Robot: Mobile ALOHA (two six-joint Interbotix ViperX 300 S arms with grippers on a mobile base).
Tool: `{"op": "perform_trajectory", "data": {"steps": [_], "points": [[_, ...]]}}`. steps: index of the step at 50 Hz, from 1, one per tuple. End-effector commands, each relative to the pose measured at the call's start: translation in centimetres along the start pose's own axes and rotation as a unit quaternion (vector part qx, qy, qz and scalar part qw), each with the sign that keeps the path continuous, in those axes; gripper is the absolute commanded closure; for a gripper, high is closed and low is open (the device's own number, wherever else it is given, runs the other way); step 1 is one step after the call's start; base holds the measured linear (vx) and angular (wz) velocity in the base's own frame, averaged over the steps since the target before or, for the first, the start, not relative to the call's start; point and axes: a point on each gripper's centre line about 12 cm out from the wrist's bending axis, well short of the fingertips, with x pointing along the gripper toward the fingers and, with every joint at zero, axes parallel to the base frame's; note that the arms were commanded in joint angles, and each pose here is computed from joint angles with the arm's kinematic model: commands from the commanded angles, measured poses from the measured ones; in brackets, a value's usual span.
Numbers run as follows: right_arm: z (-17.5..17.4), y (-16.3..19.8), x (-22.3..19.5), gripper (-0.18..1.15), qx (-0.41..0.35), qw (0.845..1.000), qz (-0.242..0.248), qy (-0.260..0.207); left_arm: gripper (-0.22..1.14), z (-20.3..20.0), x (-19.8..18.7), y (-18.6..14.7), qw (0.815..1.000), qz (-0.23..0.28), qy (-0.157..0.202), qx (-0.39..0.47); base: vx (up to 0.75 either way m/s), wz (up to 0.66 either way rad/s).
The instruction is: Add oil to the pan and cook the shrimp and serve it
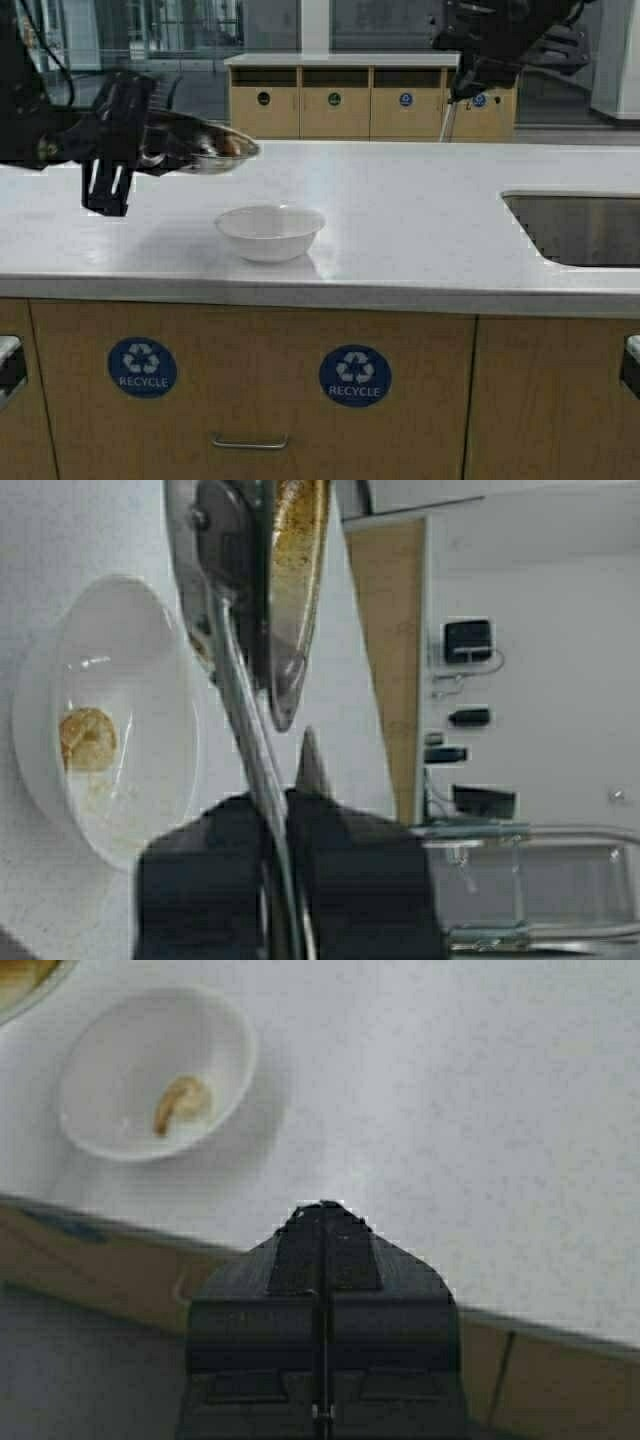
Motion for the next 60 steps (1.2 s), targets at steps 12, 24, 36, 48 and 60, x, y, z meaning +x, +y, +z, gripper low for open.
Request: {"op": "perform_trajectory", "data": {"steps": [12,24,36,48,60], "points": [[1.0,0.4,-0.3,0.92,0.0,1.0,0.006,-0.014,0.88,4.3,-0.4,2.0,0.992,-0.085,-0.037,-0.087,0.0,0.0],[1.1,0.3,-0.3,0.92,0.0,1.0,0.005,-0.014,0.88,3.7,-0.4,4.8,0.99,-0.076,-0.031,-0.113,0.0,0.0],[1.1,0.4,-0.3,0.92,0.0,1.0,0.006,-0.014,0.88,3.0,-0.5,6.8,0.991,-0.062,-0.019,-0.12,0.0,0.0],[1.0,0.3,-0.3,0.92,0.001,1.0,0.004,-0.013,0.88,2.4,-0.5,8.5,0.991,-0.043,-0.01,-0.124,0.0,0.0],[1.0,0.3,-0.2,0.92,0.001,1.0,0.004,-0.012,0.88,1.9,-0.4,10.7,0.991,-0.022,-0.003,-0.13,0.0,0.0]]}}
